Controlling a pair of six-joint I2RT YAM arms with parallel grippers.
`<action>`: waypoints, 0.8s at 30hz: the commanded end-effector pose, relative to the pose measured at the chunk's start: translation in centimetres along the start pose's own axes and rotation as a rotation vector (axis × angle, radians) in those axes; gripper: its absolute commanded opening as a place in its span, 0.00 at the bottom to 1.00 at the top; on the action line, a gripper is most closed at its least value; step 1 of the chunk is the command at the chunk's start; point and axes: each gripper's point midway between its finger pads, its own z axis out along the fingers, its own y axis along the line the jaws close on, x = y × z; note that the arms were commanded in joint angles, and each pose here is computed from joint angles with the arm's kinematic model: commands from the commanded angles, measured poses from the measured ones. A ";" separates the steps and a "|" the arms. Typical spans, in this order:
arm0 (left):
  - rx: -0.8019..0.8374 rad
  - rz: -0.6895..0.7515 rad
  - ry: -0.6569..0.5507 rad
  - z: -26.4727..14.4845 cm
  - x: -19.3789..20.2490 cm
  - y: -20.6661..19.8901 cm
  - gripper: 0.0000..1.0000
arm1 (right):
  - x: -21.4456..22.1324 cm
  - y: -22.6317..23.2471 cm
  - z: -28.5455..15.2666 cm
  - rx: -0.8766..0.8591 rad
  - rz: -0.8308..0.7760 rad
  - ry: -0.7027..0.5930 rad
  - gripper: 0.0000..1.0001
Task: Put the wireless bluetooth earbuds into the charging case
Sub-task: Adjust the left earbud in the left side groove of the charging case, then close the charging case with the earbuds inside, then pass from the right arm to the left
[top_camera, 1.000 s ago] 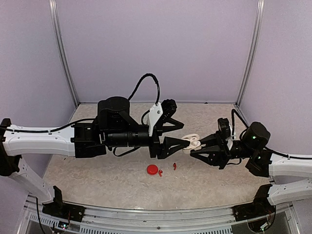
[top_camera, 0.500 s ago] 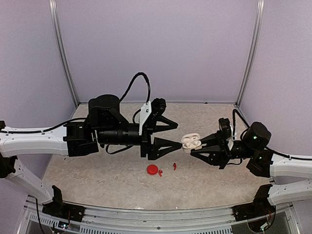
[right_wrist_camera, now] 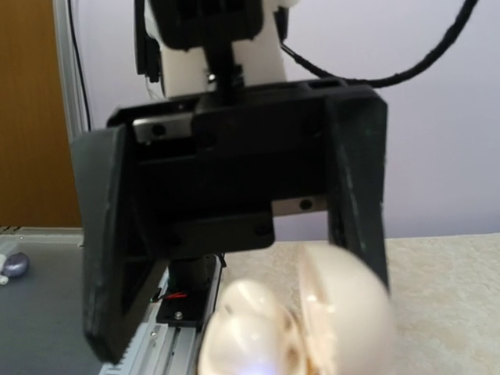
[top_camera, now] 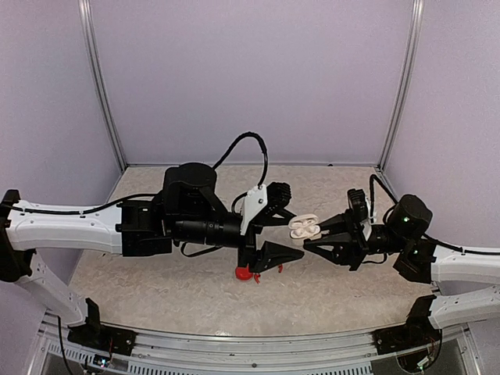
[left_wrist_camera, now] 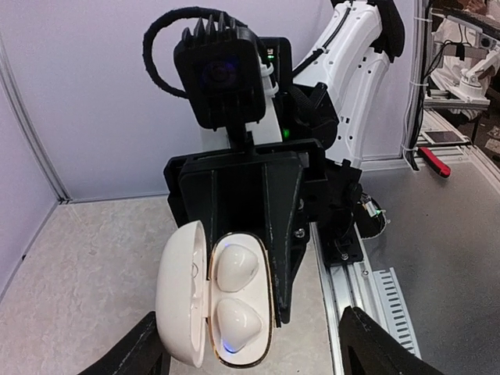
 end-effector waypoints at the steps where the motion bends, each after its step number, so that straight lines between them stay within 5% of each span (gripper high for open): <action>1: 0.019 0.115 -0.023 -0.2 -1.2 -1.9 0.73 | -1.0 -0.5 0.4 0.021 0.001 -0.019 0.00; 10: -0.052 0.200 -0.024 -1.3 -1.0 -1.7 0.73 | -1.0 -1.6 0.5 0.054 0.051 -0.013 0.00; 24: -0.531 0.427 0.100 -3.6 1.8 5.0 0.77 | 0.1 -4.6 1.3 0.124 0.284 0.030 0.00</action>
